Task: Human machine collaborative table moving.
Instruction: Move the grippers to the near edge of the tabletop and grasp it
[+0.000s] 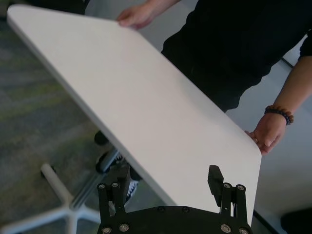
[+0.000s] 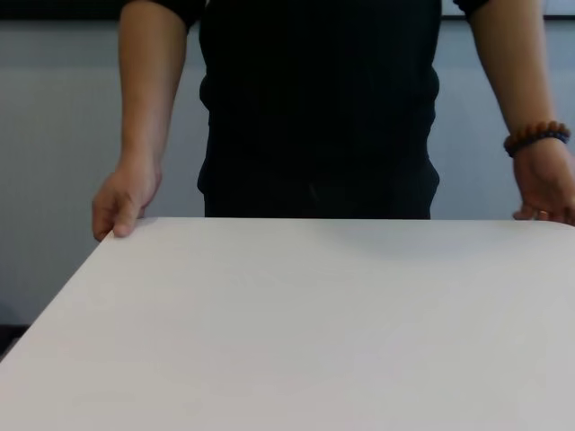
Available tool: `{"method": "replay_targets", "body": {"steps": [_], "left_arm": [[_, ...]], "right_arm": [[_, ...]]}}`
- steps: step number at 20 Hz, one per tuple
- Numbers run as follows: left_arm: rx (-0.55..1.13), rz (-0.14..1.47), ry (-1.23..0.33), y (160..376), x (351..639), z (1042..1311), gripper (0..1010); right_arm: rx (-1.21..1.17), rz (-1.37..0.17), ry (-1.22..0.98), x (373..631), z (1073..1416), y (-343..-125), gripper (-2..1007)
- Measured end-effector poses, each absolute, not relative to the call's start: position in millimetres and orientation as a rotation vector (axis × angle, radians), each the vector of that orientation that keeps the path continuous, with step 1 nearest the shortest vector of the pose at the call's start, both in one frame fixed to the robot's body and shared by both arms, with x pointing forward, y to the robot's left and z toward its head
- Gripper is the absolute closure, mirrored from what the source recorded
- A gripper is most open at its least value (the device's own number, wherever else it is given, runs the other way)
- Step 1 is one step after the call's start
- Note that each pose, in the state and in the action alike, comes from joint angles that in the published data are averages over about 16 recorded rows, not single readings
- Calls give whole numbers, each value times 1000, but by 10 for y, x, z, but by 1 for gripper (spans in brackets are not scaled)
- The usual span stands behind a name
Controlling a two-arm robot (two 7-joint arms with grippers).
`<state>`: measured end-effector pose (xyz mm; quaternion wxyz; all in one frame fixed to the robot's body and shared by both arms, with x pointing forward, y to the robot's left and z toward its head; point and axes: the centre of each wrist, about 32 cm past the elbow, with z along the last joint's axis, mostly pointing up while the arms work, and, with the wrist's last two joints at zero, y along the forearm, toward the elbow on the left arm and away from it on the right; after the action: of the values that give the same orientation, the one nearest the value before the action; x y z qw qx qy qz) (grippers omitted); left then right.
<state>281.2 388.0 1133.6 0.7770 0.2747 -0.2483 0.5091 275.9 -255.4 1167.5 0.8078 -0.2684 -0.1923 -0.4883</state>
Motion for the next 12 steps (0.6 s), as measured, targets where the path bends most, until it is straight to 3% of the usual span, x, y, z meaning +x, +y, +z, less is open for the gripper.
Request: {"method": "replay_targets", "body": {"steps": [6,12], "left_arm": [[625,1076,-548,3789,2725,11198,8],[677,1048,-598,3651,2754,11063,8]], "right_arm": [[-684,-1037,-434,2610,11592,-2516,7],[-749,-1042,-449,2631,11503,-2508,6]]}}
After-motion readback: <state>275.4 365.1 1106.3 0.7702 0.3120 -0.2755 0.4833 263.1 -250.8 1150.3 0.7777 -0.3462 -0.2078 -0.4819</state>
